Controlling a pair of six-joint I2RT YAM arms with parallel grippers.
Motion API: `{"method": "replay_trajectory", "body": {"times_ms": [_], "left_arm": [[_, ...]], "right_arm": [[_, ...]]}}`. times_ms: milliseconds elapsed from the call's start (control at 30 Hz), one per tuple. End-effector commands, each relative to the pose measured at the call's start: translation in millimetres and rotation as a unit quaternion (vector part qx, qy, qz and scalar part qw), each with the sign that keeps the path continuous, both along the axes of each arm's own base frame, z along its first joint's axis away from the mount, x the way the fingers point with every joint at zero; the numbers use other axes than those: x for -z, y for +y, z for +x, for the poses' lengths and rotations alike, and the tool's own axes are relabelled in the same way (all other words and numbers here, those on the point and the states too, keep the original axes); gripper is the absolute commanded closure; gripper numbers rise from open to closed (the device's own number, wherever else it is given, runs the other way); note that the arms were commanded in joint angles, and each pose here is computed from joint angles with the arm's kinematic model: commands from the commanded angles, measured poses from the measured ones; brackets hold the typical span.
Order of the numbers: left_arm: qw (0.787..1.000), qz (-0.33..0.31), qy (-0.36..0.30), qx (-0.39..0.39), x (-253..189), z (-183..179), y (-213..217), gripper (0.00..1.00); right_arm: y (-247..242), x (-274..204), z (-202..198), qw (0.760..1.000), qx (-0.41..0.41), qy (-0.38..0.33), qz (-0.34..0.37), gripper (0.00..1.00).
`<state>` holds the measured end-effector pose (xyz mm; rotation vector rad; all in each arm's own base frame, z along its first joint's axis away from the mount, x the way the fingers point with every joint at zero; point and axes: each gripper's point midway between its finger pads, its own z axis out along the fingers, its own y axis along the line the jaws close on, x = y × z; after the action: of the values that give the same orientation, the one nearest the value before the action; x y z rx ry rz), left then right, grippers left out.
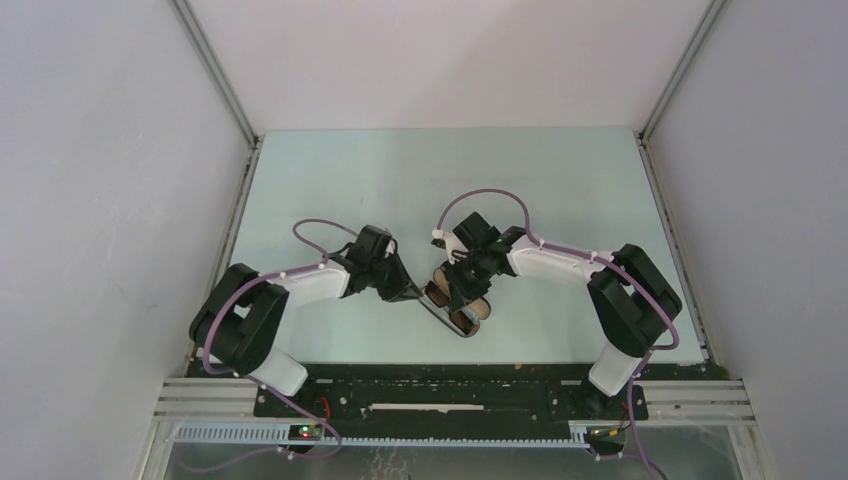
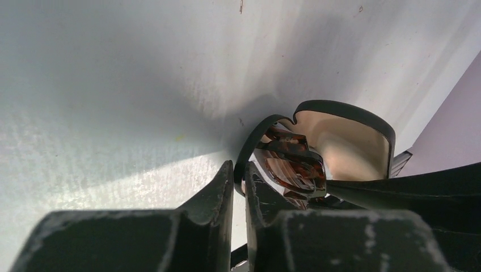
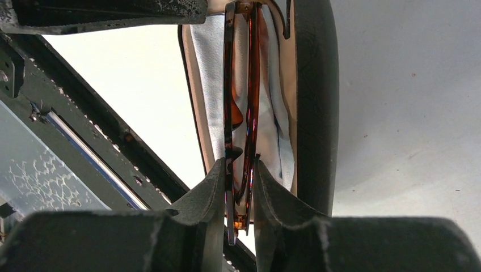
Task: Organize the sunglasses
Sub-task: Place the sunglasses in the sunglasses case.
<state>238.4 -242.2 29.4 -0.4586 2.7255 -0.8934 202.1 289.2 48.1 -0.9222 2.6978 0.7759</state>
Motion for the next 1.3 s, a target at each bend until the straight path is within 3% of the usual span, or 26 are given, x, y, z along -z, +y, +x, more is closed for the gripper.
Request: {"method": "replay_trajectory", "body": {"times_ms": [0, 167, 400, 867, 1100, 1267], "left_arm": [[1.0, -0.007, -0.003, -0.001, 0.0, 2.5, -3.7, 0.89], [1.0, -0.006, -0.007, 0.001, -0.9, 4.4, -4.2, 1.0], [0.999, 0.002, -0.029, 0.037, -3.1, 11.9, -8.6, 1.0], [0.997, 0.01, -0.052, 0.052, -9.3, 18.6, -8.9, 1.0], [0.996, 0.02, -0.07, 0.047, -18.9, 22.4, -4.4, 0.85], [0.995, 0.027, -0.087, 0.037, -28.2, 26.2, -0.4, 0.83]], "right_arm": [[4.8, -7.4, 9.7, 1.0, 0.005, -0.031, 0.004, 0.73], [7.0, -17.8, 10.1, 0.999, 0.002, -0.039, 0.015, 0.73], [16.7, -41.9, -0.9, 0.997, -0.025, -0.024, 0.065, 0.73], [0.6, -18.0, -12.3, 0.999, -0.027, 0.028, 0.021, 0.73], [0.8, -7.3, -17.6, 0.999, -0.031, 0.044, 0.012, 0.73], [1.0, 3.5, -19.7, 0.998, -0.034, 0.054, 0.002, 0.73]]}}
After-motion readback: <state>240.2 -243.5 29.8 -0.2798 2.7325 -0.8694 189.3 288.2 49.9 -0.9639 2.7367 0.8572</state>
